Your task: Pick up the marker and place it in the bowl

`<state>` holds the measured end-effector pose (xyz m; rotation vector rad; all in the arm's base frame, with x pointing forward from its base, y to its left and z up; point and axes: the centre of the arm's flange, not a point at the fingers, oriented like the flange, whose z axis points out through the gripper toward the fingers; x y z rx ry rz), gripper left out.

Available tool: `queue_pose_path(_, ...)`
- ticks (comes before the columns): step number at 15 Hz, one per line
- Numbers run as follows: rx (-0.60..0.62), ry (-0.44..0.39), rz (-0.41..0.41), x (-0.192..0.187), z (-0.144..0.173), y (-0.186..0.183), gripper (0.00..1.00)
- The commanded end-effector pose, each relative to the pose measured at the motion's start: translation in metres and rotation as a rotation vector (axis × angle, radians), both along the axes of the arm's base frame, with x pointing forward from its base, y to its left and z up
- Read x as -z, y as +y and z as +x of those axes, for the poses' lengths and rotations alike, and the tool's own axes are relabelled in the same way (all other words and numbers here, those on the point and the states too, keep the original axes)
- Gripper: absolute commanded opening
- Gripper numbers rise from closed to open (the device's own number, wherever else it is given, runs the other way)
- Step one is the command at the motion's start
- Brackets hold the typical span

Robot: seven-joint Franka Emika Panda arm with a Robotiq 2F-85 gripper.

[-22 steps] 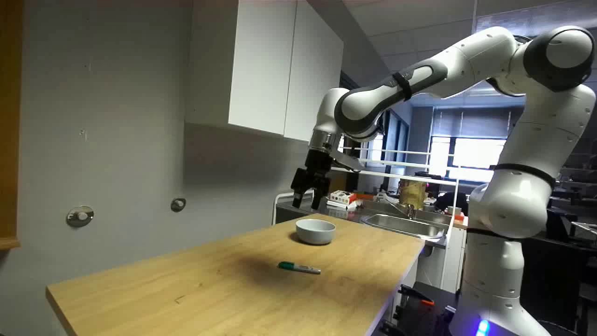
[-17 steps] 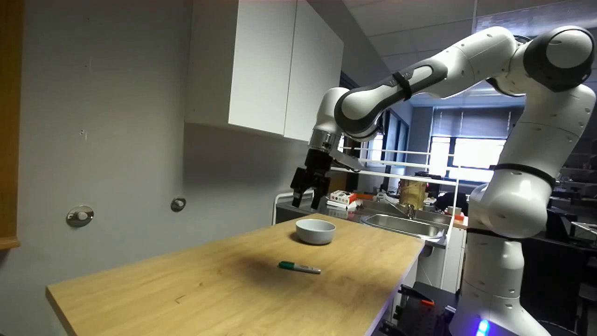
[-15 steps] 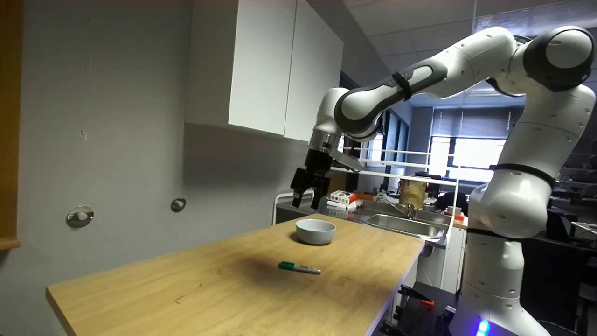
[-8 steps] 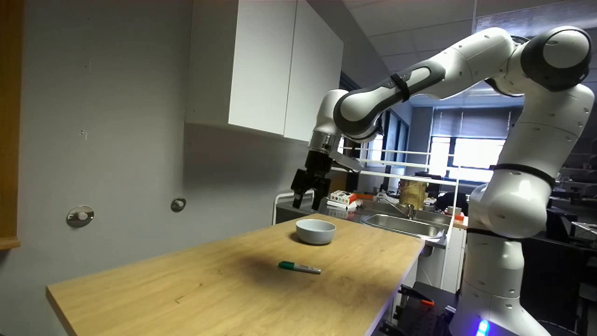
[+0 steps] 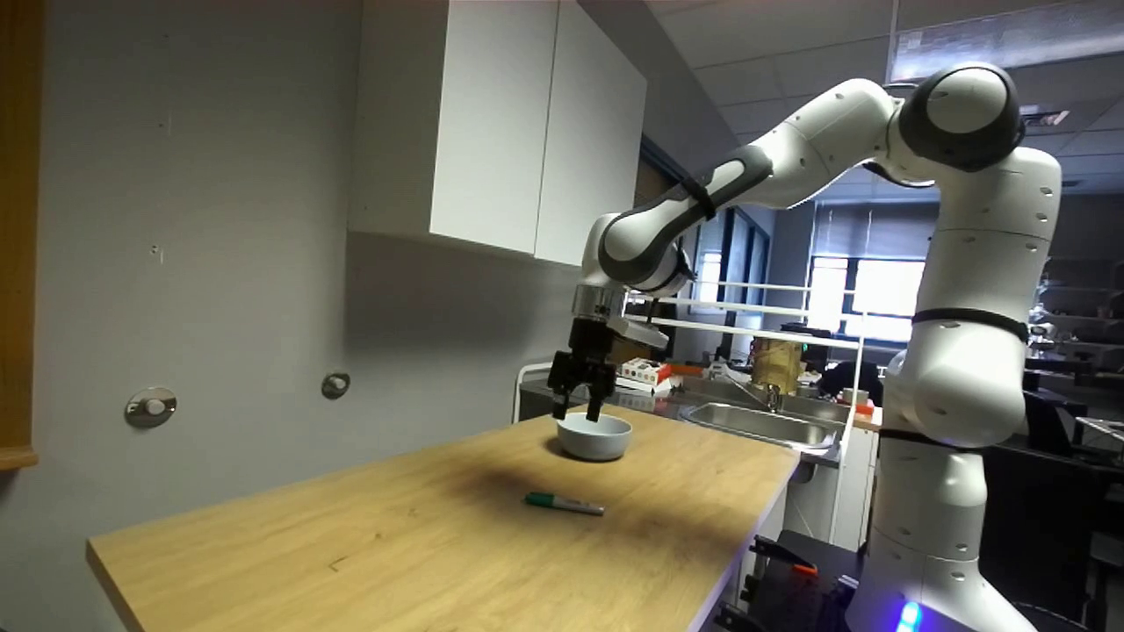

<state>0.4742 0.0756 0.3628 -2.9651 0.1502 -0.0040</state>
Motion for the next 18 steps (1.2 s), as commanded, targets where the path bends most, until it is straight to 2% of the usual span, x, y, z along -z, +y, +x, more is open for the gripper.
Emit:
queue_pose_path(1, -0.090, 0.099, 0.030, 0.032, 0.030, -0.010, 1.00)
queue_pose_path(5, -0.174, 0.240, -0.010, 0.087, 0.027, -0.019, 1.00)
queue_pose_path(10, -0.209, 0.355, -0.052, 0.141, 0.029, -0.025, 1.00)
queue_pose_path(11, -0.217, 0.366, -0.066, 0.148, 0.032, -0.024, 0.91)
queue_pose_path(12, -0.223, 0.375, -0.077, 0.153, 0.035, -0.023, 0.75)
queue_pose_path(18, -0.234, 0.410, -0.098, 0.152, 0.052, -0.024, 0.30)
